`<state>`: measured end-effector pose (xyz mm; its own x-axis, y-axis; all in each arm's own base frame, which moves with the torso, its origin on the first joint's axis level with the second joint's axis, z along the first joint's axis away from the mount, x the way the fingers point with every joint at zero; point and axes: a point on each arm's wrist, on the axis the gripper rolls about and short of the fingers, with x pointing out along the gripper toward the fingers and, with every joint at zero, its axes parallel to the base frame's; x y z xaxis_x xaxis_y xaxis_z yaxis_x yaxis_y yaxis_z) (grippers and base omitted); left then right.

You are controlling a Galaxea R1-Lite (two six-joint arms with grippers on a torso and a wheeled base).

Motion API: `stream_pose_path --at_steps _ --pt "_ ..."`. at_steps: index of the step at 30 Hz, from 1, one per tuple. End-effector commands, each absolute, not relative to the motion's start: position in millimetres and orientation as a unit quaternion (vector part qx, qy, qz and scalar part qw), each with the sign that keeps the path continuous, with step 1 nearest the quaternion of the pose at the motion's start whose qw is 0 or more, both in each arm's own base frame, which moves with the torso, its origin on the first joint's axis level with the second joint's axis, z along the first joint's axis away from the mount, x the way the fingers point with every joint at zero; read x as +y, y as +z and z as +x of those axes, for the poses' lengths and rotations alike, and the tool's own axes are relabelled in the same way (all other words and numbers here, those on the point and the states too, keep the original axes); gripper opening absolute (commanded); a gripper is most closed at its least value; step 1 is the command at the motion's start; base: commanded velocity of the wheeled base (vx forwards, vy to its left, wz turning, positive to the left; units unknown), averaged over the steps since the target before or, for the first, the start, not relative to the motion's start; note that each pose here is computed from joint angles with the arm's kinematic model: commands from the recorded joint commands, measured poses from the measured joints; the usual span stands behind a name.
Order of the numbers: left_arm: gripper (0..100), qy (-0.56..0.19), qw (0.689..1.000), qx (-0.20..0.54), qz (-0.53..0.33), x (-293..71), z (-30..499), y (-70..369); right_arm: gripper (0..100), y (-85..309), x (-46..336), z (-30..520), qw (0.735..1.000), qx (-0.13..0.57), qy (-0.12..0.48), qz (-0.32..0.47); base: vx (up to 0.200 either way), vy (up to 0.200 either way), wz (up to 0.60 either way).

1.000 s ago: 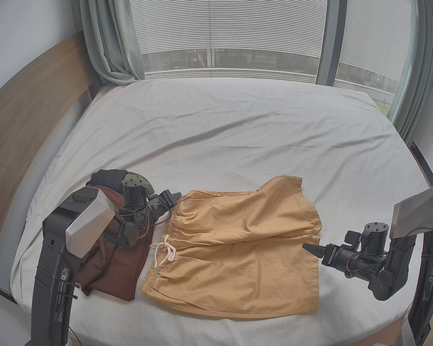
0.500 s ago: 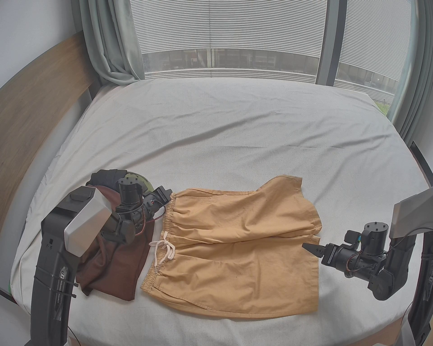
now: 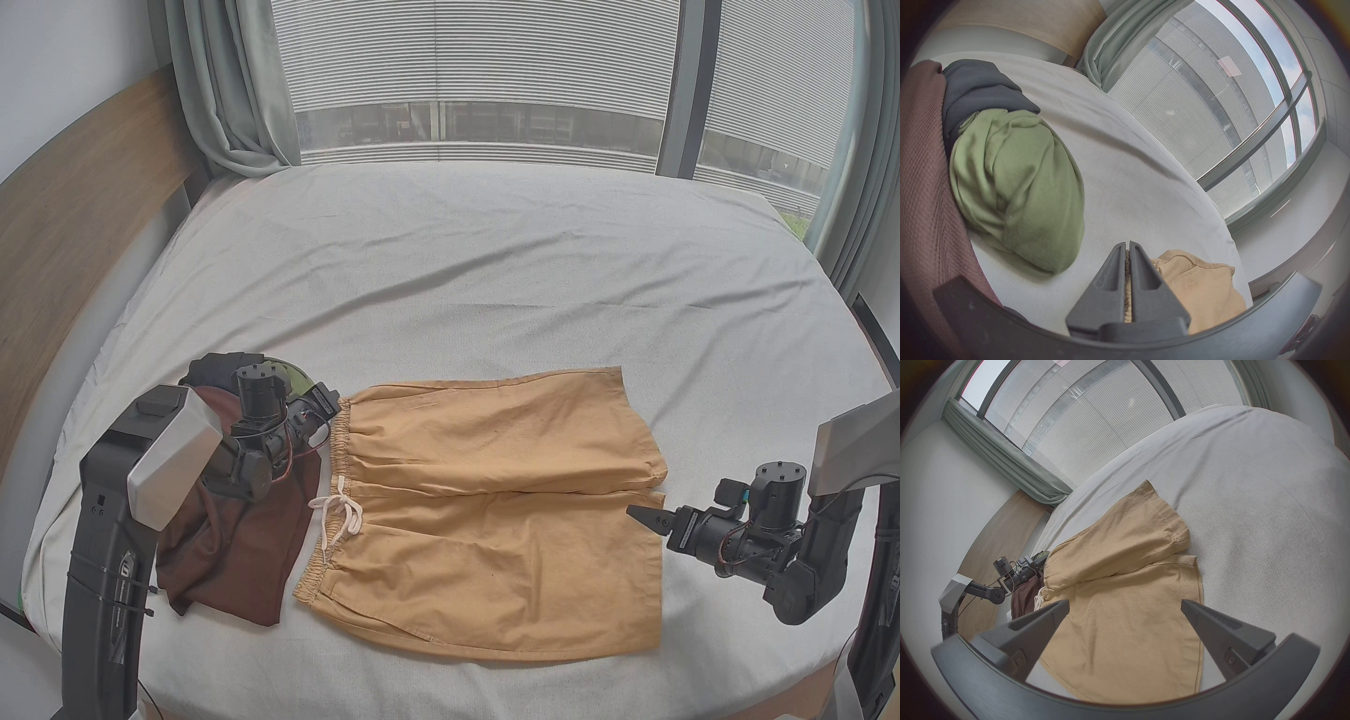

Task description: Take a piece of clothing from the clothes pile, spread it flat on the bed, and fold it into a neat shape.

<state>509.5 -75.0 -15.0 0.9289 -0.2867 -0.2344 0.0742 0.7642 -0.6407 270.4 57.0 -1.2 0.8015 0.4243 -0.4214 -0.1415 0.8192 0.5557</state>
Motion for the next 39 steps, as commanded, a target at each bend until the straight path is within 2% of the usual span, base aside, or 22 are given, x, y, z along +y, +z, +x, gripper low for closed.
stream_pose_path --at_steps 1,15,16,25,33,37,38,39 --pt "0 -0.094 0.926 0.158 -0.33 -72.1 511.6 -12.9 100 -1.8 56.9 270.6 0.913 0.275 0.154 0.258 0.0 0.0 0.0" --pt "0 -0.087 0.928 0.157 -0.326 -71.2 513.3 -14.1 100 -1.7 57.0 270.9 0.913 0.274 0.155 0.258 0.0 0.0 0.0" --pt "100 -0.087 0.928 0.157 -0.326 -71.2 513.3 -14.1 100 -1.7 57.0 270.9 0.913 0.274 0.155 0.258 0.0 0.0 0.0" --pt "100 -0.084 0.925 0.168 -0.329 -66.7 489.5 7.2 100 -1.4 56.9 270.6 0.914 0.274 0.155 0.258 0.0 0.0 0.0" --pt "100 -0.149 0.913 0.185 -0.332 -60.8 406.6 49.3 100 -1.6 58.0 269.6 0.913 0.276 0.155 0.257 0.0 0.0 0.0" --pt "100 -0.159 0.909 0.195 -0.331 -59.7 390.3 53.0 100 -1.6 58.0 269.6 0.913 0.276 0.155 0.257 0.0 0.0 0.0" --pt "100 -0.173 0.903 0.228 -0.322 -58.7 359.1 49.6 100 -1.5 57.4 269.0 0.913 0.276 0.154 0.257 0.0 0.0 0.0" --pt "100 -0.176 0.903 0.235 -0.313 -57.8 351.7 47.9 100 -1.5 57.4 269.0 0.913 0.276 0.154 0.256 0.0 0.0 0.0"
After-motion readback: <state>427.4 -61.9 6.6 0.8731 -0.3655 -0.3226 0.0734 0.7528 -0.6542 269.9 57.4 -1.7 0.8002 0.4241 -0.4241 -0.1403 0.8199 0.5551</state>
